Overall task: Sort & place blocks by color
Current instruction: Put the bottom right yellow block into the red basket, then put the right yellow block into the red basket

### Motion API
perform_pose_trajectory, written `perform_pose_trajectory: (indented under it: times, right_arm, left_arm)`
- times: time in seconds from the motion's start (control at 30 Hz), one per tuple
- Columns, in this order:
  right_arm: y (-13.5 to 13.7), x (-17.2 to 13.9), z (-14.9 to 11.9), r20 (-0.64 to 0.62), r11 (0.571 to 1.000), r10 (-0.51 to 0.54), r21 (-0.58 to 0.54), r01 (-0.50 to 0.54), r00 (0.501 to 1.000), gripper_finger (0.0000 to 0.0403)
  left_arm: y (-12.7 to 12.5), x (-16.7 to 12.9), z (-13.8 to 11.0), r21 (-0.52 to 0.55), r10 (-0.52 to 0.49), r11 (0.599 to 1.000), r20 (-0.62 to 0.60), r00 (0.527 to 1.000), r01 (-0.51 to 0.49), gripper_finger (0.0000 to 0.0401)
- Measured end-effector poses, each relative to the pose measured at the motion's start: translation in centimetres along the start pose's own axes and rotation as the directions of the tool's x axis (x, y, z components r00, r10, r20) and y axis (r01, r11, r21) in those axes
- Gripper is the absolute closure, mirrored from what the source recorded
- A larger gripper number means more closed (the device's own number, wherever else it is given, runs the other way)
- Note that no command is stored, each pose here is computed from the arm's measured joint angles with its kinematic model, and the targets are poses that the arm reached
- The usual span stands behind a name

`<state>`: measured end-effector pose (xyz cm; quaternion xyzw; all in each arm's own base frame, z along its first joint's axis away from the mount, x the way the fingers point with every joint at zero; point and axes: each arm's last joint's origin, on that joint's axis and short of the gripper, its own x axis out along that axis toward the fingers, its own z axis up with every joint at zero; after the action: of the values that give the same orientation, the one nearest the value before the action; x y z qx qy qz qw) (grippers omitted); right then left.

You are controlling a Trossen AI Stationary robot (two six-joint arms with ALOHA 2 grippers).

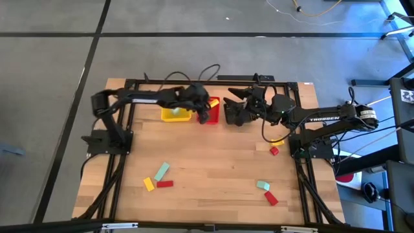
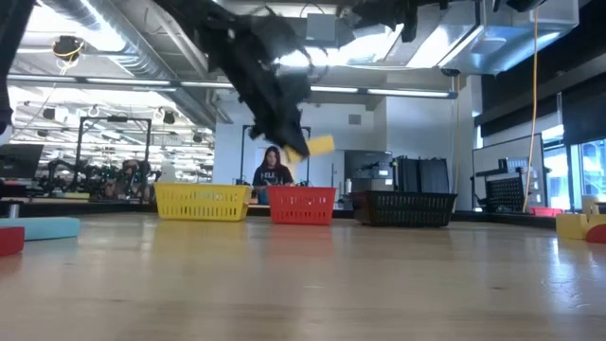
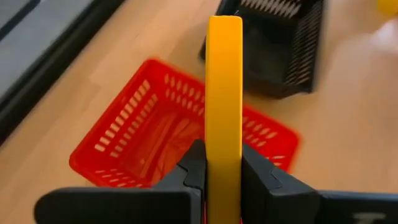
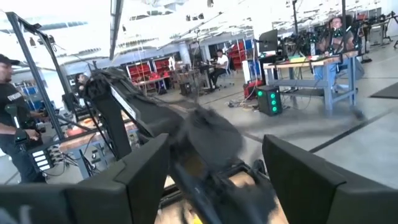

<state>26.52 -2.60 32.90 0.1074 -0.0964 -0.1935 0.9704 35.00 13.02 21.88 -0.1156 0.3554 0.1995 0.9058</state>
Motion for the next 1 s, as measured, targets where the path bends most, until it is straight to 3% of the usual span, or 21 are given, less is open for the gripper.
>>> perform_pose_trajectory:
  times: [0.33, 0.67, 0.83, 1.0]
  right_arm:
    - [0.0, 0.0, 0.0, -0.003, 1.000, -0.003, -0.002, 0.003, 1.000, 0.0144]
    - [0.0, 0.0, 0.0, -0.003, 1.000, -0.003, -0.002, 0.003, 1.000, 0.0144]
    - [0.0, 0.0, 0.0, -0.003, 1.000, -0.003, -0.002, 0.003, 1.000, 0.0144]
    - [0.0, 0.0, -0.1, -0.007, 1.000, -0.003, -0.004, 0.003, 1.000, 0.0144]
  left_arm:
    - [1.0, 3.3, -1.7, -0.064, 0.053, 0.996, -0.099, 0.994, -0.059, 0.0356]
    - [1.3, 3.5, -1.8, -0.098, 0.055, 0.993, -0.108, 0.993, -0.065, 0.0256]
    - [2.0, 0.9, -0.9, -0.119, 0.038, 0.992, -0.103, 0.994, -0.050, 0.0202]
    - [2.3, -5.3, 1.3, -0.156, -0.002, 0.988, 0.038, 0.999, 0.008, 0.0184]
